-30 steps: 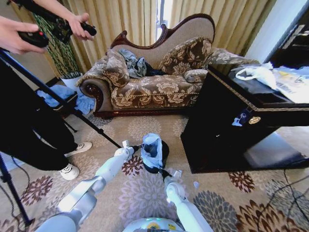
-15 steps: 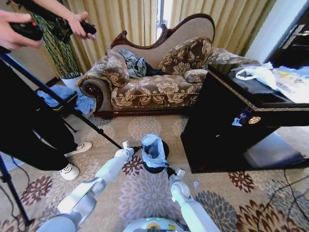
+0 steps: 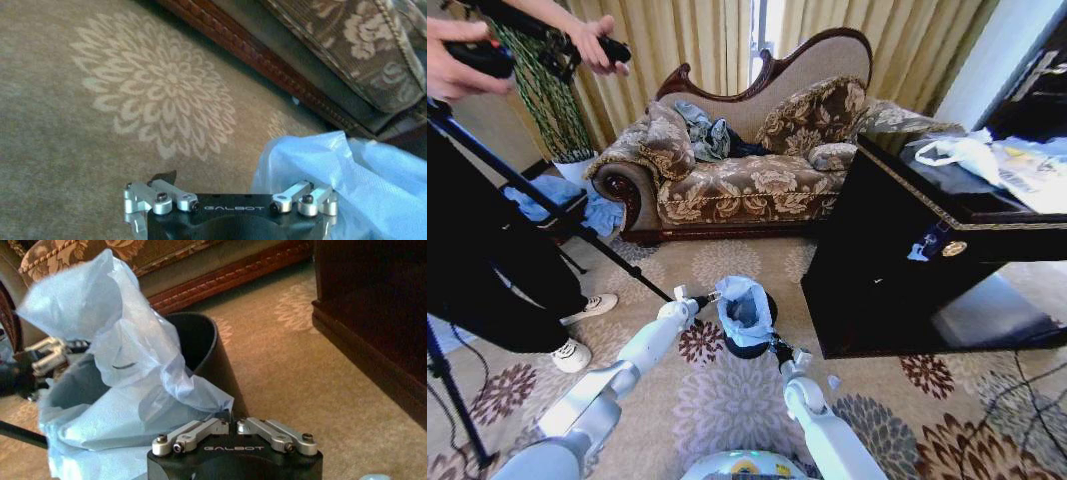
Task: Place a garbage bag over the trash bin.
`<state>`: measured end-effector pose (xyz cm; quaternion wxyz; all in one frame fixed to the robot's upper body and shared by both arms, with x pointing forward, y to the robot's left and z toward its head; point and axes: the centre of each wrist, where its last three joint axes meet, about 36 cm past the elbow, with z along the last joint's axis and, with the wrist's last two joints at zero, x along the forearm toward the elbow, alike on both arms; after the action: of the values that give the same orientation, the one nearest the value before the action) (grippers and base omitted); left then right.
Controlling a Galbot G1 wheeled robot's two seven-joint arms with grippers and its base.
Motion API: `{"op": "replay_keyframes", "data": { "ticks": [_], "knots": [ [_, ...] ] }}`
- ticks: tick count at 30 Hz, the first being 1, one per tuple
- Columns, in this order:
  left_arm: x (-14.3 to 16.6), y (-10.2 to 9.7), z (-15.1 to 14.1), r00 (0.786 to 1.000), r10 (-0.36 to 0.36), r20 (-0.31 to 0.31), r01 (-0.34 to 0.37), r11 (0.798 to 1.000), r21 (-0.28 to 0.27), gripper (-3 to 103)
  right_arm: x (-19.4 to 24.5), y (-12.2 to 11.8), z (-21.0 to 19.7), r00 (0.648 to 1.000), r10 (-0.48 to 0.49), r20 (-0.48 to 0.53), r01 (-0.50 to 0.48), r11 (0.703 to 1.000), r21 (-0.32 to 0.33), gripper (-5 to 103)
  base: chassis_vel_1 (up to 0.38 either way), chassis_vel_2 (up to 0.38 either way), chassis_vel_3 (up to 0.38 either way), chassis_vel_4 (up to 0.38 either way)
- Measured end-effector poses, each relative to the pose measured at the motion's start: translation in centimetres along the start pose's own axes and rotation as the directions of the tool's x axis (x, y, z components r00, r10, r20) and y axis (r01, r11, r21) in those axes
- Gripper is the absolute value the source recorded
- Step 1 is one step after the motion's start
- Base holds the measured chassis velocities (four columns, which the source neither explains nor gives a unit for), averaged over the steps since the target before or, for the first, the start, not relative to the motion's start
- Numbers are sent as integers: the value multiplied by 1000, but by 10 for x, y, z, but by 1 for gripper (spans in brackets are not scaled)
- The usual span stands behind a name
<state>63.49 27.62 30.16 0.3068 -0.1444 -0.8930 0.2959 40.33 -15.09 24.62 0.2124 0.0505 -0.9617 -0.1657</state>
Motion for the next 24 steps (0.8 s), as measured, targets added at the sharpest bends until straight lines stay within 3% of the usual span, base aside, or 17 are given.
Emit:
{"op": "replay_keyframes", "data": {
  "ticks": [8, 18, 23, 24],
  "knots": [
    [-5, 4, 3, 998, -57, -15, 58, 998, 37, 100, -5, -13, 11, 999, -9, 44, 7, 999, 38, 0, 0, 0, 0, 0],
    [-2, 15, 25, 996, -75, -49, 76, 997, 30, 100, 6, -25, 36, 998, -34, 50, 29, 995, 99, 0, 0, 0, 0, 0],
    [0, 13, 19, 998, -59, -32, 60, 997, 39, 100, 6, -28, 26, 994, -43, 103, 28, 990, 141, 0, 0, 0, 0, 0],
    [2, 11, 16, 998, -51, -29, 52, 998, 42, 100, 9, -27, 21, 992, -53, 113, 36, 989, 146, 5, 0, 0, 0, 0]
  ]
}}
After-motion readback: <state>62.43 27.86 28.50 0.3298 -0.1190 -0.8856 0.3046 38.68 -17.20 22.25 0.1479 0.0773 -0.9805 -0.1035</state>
